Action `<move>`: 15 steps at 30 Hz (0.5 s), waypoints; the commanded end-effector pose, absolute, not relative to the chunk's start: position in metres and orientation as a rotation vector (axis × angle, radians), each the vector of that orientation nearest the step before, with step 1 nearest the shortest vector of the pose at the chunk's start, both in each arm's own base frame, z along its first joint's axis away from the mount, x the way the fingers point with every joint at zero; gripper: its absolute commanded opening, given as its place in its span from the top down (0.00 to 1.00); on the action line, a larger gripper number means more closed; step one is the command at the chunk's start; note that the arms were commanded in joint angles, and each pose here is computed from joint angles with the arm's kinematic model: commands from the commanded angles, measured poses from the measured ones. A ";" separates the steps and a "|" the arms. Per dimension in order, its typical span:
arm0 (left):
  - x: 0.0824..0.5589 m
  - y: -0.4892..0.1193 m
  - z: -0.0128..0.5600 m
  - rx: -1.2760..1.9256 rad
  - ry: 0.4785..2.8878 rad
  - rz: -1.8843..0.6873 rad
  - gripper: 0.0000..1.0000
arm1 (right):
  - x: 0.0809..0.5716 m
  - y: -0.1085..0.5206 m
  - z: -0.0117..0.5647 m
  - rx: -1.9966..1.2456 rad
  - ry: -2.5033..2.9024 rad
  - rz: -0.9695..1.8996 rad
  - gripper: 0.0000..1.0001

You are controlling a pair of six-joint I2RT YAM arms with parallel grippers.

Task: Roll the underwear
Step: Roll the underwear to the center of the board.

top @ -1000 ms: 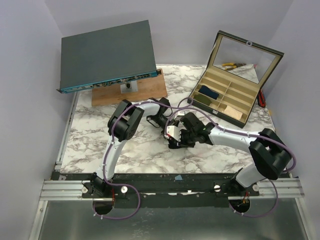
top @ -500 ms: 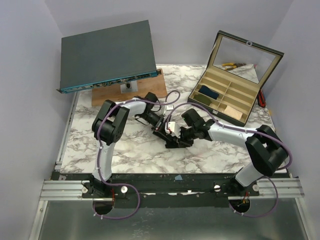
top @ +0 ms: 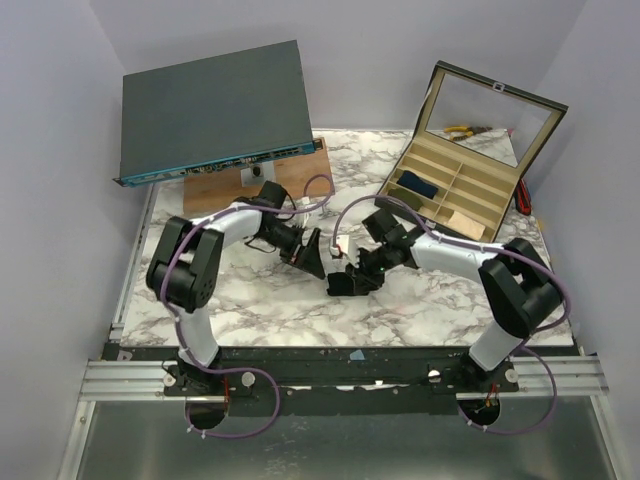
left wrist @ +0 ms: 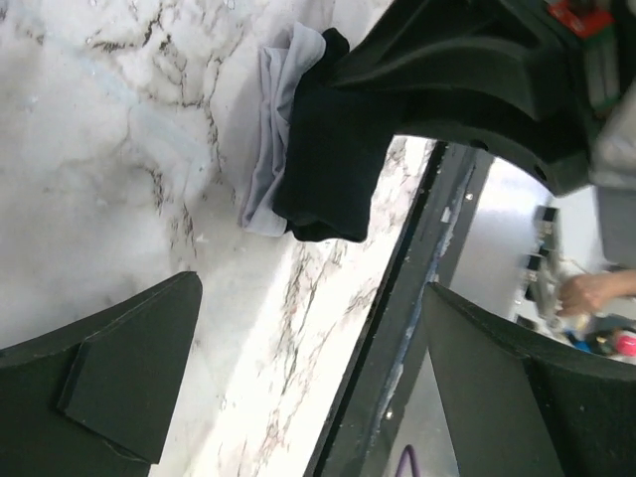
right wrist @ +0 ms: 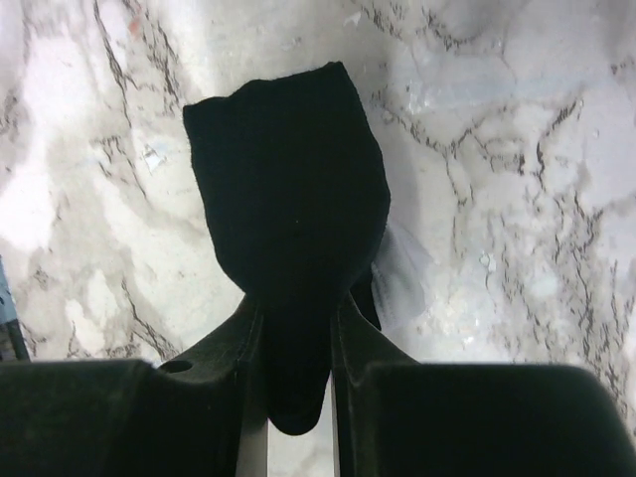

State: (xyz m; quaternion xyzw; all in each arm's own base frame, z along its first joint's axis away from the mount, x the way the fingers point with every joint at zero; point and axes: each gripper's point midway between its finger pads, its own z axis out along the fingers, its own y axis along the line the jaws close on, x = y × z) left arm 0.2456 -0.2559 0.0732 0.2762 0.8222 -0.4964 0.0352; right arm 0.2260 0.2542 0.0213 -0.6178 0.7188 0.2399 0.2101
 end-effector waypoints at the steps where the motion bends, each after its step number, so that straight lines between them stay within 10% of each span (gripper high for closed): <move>1: 0.252 -0.243 0.087 0.943 2.390 -1.296 0.01 | 0.169 0.216 -0.024 -1.808 2.340 0.823 0.99; 15: 0.242 -0.246 0.109 1.207 2.083 -0.769 0.05 | 0.195 0.219 -0.046 -1.800 2.432 0.843 0.99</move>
